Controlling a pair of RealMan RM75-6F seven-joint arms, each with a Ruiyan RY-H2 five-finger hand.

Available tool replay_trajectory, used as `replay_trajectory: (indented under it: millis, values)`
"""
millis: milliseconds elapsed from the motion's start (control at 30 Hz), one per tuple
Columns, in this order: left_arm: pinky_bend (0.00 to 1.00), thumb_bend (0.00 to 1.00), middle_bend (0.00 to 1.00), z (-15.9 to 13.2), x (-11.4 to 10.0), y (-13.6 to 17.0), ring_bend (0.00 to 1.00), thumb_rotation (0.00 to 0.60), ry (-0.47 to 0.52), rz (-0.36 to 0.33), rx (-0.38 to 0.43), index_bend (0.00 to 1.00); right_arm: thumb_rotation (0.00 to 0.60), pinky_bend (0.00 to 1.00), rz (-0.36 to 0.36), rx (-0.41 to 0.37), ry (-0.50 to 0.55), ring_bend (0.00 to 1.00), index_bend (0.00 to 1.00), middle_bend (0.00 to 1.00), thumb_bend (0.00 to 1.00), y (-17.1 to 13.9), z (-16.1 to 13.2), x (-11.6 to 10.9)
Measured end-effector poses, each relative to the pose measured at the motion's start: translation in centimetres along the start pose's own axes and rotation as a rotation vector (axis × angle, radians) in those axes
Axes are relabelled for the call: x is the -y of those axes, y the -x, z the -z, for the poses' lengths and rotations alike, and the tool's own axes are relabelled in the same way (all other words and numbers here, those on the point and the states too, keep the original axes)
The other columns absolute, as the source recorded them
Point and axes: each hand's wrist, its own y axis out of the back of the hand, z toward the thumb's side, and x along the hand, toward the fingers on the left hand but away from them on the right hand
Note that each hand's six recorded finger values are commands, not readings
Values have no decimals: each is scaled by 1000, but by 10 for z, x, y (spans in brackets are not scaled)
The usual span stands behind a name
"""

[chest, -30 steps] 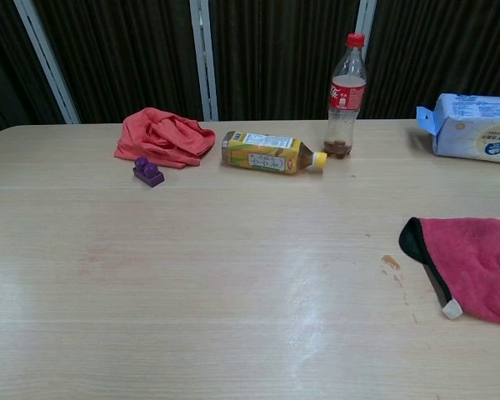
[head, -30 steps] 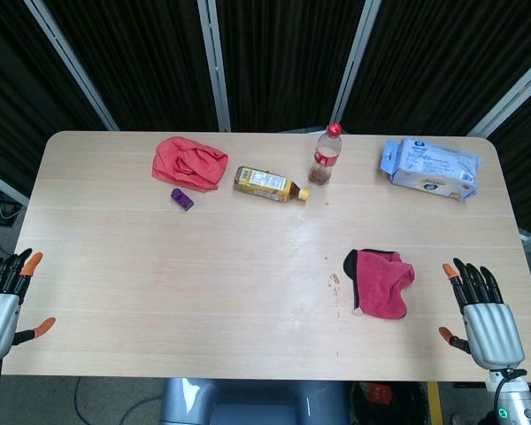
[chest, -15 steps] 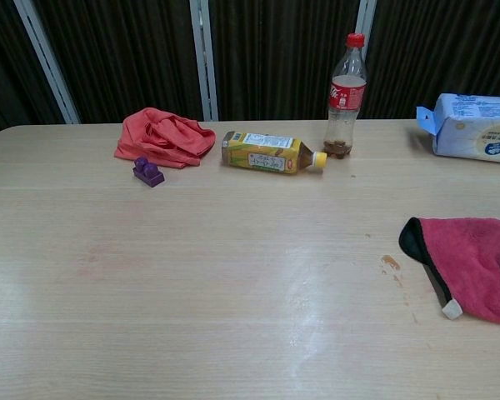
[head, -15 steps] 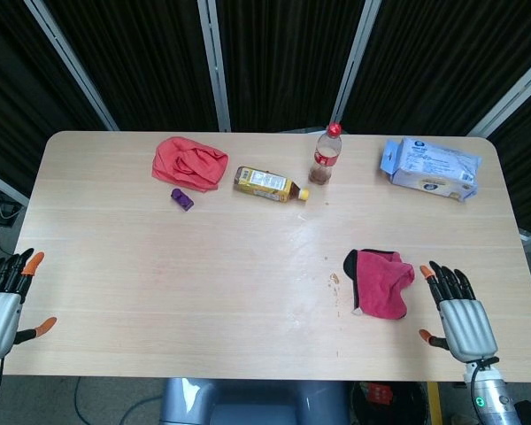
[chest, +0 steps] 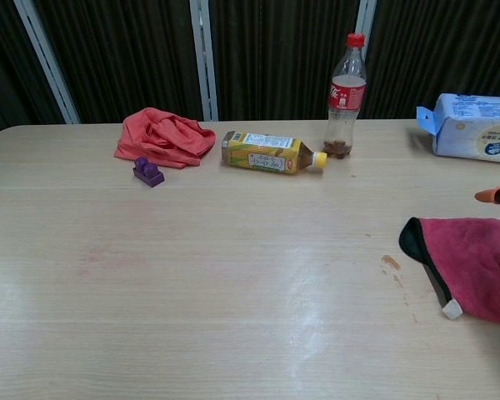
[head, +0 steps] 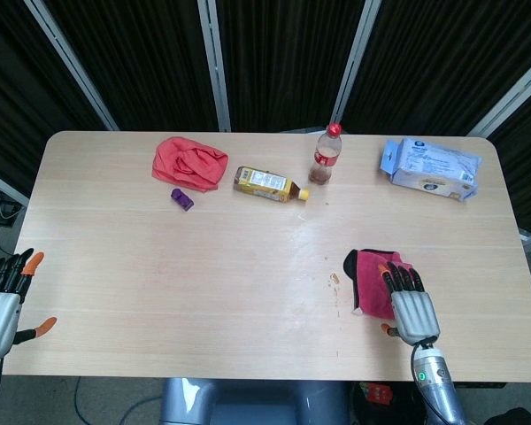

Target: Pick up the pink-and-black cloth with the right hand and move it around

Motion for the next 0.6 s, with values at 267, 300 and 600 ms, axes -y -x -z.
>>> replay_trajectory:
  millis: [267, 300, 600]
  values:
    - [0, 0, 0, 0, 3, -2, 0, 600, 9, 15, -1, 0, 600, 0, -5, 34, -29, 0, 0, 0, 0, 21, 0, 20]
    - [0, 0, 0, 0, 3, -2, 0, 600, 10, 17, -1, 0, 600, 0, -7, 37, -29, 0, 0, 0, 0, 23, 0, 21]
    - [0, 0, 0, 1, 6, -7, 0, 600, 20, 29, -12, 0, 600, 0, -42, 66, -21, 0, 0, 0, 0, 43, 1, 36]
